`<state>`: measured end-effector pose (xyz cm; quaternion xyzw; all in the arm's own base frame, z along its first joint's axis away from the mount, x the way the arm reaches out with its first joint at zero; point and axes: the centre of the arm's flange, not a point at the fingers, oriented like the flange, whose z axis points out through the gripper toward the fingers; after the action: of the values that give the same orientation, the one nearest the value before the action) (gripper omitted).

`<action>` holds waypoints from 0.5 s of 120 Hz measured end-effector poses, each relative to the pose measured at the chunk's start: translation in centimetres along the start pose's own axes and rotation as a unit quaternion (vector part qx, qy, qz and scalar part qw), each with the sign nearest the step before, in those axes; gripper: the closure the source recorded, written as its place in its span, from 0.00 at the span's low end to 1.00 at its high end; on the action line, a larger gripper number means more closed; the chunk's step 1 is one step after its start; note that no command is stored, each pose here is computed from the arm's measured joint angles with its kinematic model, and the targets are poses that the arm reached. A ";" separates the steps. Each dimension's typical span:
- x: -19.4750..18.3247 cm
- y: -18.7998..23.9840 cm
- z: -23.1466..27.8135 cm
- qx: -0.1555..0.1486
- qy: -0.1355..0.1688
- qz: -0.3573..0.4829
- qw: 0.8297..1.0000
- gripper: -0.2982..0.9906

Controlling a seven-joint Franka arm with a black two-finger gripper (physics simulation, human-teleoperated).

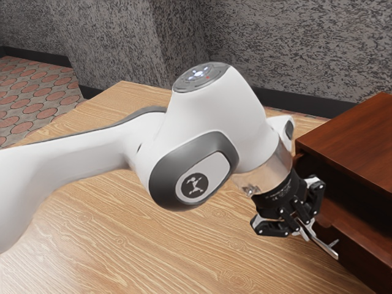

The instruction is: Pull the drawer handle with one arm to open the drawer

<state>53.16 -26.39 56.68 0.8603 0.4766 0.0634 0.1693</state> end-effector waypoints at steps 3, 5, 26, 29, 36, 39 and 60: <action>0.0 -0.1 0.0 0.000 0.000 -0.001 1.000 0.84; 0.0 -0.1 0.0 -0.001 -0.001 -0.001 1.000 0.84; -0.1 -0.7 0.1 0.000 -0.002 -0.004 1.000 0.84; -0.1 -0.8 0.1 0.000 -0.002 -0.005 1.000 0.84; -0.2 -1.1 0.1 0.000 -0.001 -0.005 1.000 0.84; -0.2 -1.3 0.1 0.001 -0.001 -0.005 1.000 0.84; -0.5 -2.2 -0.5 -0.003 -0.001 -0.007 1.000 0.84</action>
<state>50.99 -25.64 56.43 0.8566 0.4822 0.0631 0.1724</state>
